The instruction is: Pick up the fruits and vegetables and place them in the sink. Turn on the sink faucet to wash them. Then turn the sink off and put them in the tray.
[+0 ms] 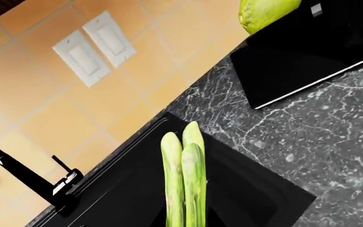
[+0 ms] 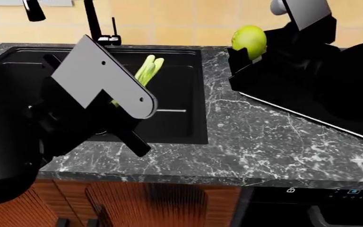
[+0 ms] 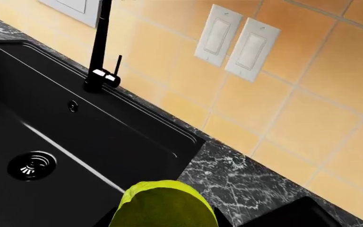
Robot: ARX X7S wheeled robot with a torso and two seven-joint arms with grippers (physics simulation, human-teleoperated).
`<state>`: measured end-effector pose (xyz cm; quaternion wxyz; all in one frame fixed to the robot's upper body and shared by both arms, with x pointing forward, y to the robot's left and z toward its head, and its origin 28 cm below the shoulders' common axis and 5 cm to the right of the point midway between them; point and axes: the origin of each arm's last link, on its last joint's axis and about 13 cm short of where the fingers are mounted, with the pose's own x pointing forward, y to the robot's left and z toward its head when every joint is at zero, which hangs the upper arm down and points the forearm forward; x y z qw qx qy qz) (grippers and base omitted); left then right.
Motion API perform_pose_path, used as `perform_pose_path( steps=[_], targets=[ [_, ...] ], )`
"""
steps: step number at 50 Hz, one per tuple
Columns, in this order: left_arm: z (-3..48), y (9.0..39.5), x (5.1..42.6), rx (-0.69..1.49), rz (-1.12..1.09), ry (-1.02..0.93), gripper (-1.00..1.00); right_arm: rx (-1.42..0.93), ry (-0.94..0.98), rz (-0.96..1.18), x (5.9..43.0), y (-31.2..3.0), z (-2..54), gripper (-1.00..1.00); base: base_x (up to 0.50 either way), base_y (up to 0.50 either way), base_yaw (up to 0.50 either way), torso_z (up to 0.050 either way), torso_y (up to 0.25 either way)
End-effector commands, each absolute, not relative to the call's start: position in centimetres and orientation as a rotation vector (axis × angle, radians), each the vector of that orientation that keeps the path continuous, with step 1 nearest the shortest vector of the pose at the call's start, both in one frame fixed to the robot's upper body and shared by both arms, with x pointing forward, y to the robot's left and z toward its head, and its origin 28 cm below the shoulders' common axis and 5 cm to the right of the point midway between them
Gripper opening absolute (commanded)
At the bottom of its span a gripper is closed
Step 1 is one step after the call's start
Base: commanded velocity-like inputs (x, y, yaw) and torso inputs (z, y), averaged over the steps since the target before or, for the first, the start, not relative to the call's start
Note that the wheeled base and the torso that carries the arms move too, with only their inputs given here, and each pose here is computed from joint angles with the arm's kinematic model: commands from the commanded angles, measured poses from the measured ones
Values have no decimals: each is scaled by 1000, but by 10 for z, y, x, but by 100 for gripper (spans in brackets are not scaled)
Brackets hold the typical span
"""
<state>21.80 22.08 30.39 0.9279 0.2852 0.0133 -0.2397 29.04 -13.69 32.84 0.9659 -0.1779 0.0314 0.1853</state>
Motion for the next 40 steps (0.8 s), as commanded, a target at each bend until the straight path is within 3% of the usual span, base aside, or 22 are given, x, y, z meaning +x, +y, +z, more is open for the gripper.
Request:
perform_pose_path(
  steps=[1,10,40],
  targets=[
    [303,219,220,581,-497,21,-100,-366,47,371,290,-138,330,-100,19,-500,0,0,0],
    [302,218,220,582,-500,21,-100,-359,42,359,290,-140,330,-100,19,-500,0,0,0],
    [300,219,220,593,-500,27,-100,-374,51,346,292,-140,328,-100,0,0,-500,0,0]
  ],
)
